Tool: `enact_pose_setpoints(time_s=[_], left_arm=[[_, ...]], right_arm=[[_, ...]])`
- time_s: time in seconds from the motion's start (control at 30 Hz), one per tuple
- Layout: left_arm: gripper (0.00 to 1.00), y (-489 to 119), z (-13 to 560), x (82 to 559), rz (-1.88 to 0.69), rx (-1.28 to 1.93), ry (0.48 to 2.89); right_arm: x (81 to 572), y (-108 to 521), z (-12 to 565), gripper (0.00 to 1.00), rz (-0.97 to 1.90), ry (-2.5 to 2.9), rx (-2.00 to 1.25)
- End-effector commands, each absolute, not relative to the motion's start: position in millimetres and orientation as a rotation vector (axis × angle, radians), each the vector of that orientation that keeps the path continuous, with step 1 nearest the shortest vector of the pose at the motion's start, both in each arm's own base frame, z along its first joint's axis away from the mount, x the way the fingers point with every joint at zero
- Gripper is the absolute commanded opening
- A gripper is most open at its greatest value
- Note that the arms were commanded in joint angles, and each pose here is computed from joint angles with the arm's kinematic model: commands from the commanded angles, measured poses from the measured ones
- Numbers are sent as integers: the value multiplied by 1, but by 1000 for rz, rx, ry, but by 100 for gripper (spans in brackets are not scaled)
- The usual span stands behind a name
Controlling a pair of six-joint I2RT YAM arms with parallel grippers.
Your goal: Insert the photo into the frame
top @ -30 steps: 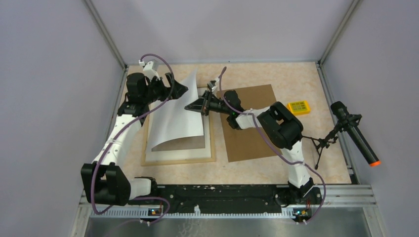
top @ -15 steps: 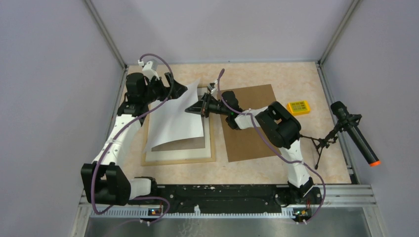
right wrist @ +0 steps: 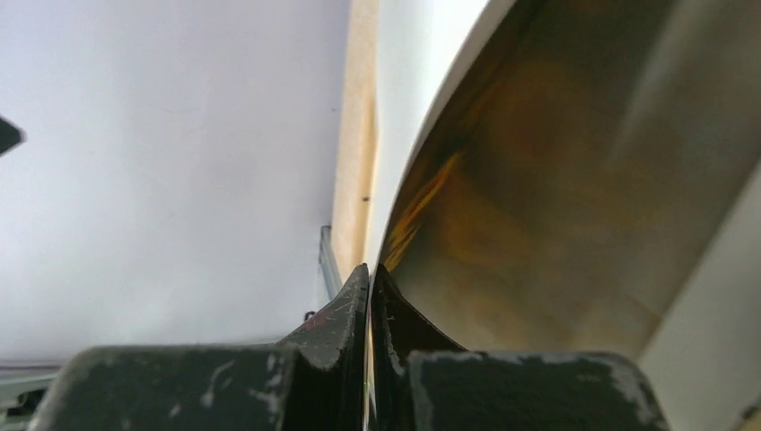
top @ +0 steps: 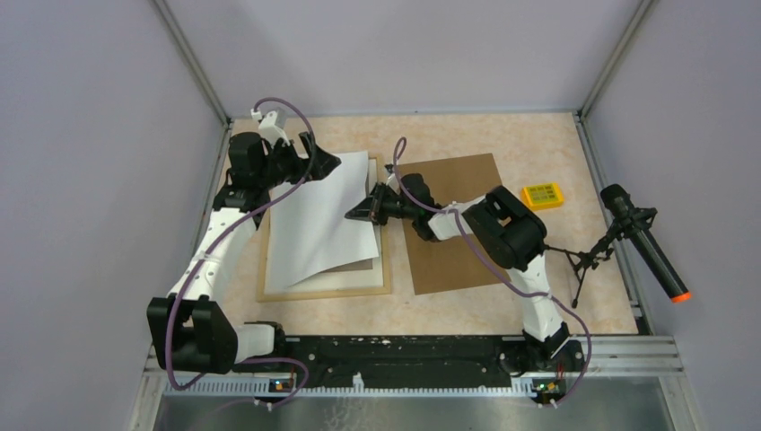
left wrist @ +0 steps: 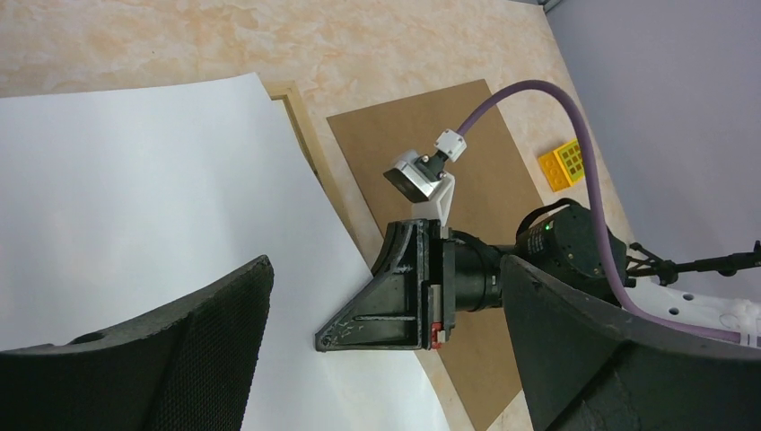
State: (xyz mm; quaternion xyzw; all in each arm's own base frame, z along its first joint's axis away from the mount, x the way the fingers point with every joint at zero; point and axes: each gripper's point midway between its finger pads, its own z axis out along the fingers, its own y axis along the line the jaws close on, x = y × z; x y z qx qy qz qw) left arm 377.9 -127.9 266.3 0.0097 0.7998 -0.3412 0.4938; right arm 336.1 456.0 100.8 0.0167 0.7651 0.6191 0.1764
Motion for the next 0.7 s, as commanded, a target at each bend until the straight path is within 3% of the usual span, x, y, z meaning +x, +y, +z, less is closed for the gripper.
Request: enact_pose_setpoints(time_s=[0.0, 0.67], left_arm=[[99, -128, 275, 381, -841, 38, 1893], [99, -129, 275, 380, -849, 37, 1894]], right_arm=[[332, 457, 122, 3, 1680, 2095, 15], [338, 435, 113, 0, 1449, 2093, 191]])
